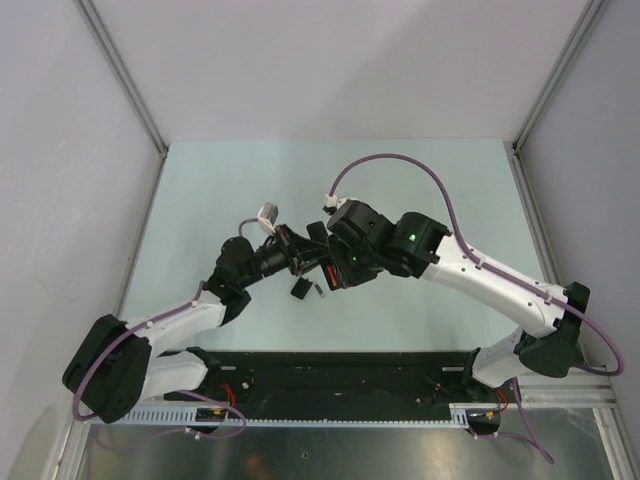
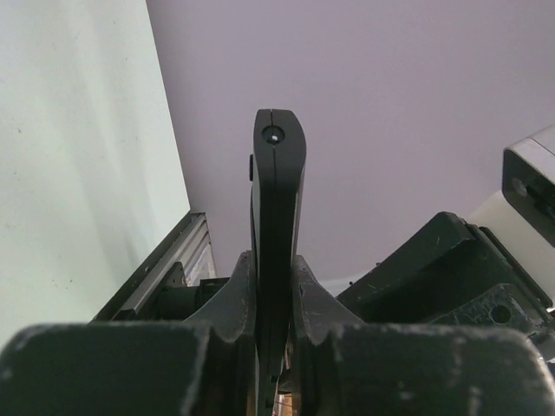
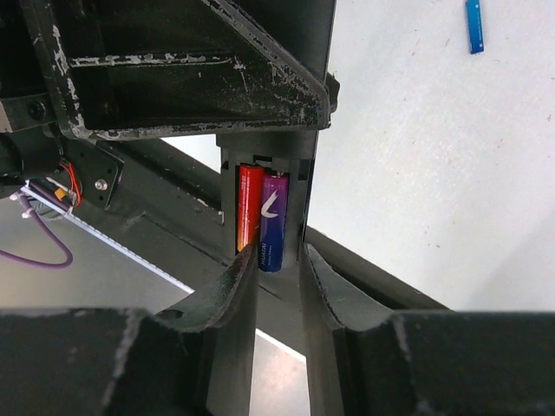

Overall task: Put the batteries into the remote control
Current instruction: Load the battery into the remote control.

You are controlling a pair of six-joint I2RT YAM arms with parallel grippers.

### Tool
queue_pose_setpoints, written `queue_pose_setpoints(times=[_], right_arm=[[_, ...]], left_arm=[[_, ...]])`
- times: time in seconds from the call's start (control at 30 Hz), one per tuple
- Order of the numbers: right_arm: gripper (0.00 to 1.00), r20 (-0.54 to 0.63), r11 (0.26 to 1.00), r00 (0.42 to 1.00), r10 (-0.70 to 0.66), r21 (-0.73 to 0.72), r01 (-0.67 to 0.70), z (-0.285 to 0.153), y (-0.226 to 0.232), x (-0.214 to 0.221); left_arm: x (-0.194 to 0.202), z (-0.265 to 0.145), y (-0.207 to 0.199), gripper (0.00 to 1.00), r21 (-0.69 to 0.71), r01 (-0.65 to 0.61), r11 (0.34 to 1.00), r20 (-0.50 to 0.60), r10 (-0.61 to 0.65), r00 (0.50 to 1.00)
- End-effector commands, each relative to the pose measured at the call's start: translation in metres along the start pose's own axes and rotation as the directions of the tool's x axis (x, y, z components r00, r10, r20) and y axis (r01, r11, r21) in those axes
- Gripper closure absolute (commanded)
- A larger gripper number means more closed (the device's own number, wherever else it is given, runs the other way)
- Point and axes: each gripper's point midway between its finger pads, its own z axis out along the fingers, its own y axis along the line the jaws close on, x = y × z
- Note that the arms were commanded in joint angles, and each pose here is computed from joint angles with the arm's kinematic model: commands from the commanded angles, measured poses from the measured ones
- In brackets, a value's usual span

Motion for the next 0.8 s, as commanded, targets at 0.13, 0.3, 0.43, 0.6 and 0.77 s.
queue_pose_setpoints(times=[0.13,0.3,0.43,0.6,0.77], right_arm=[[0.64,0.031,0.998,0.999,-0.010,0.068,0.008,0.001,-0.007,-0.011],[0.60,0.047,0.998,0.999,0.002,0.064,-0.005,-0.002,-0.005,-0.014],[0.56,0.064,0.998,0.998,0.012,0.060,-0.016,-0.003,-0.003,-0.017],[0.55,0.068,0.998,0.998,0.013,0.061,-0.017,-0.004,-0.003,-0.019],[0.55,0.060,0.997,0.998,0.004,0.071,-0.009,-0.007,-0.005,-0.018]], left_arm=[[0.011,-0.003,-0.077,1.00,0.234,-0.030,0.972,-0.062,0.046,0.997],[0.012,-0.003,-0.071,1.00,0.222,-0.024,0.975,-0.061,0.039,0.997],[0.012,-0.003,-0.068,1.00,0.216,-0.025,0.976,-0.061,0.039,0.997],[0.012,-0.003,-0.063,1.00,0.205,-0.026,0.978,-0.061,0.039,0.997],[0.012,-0.003,-0.061,1.00,0.202,-0.030,0.979,-0.059,0.042,0.997]])
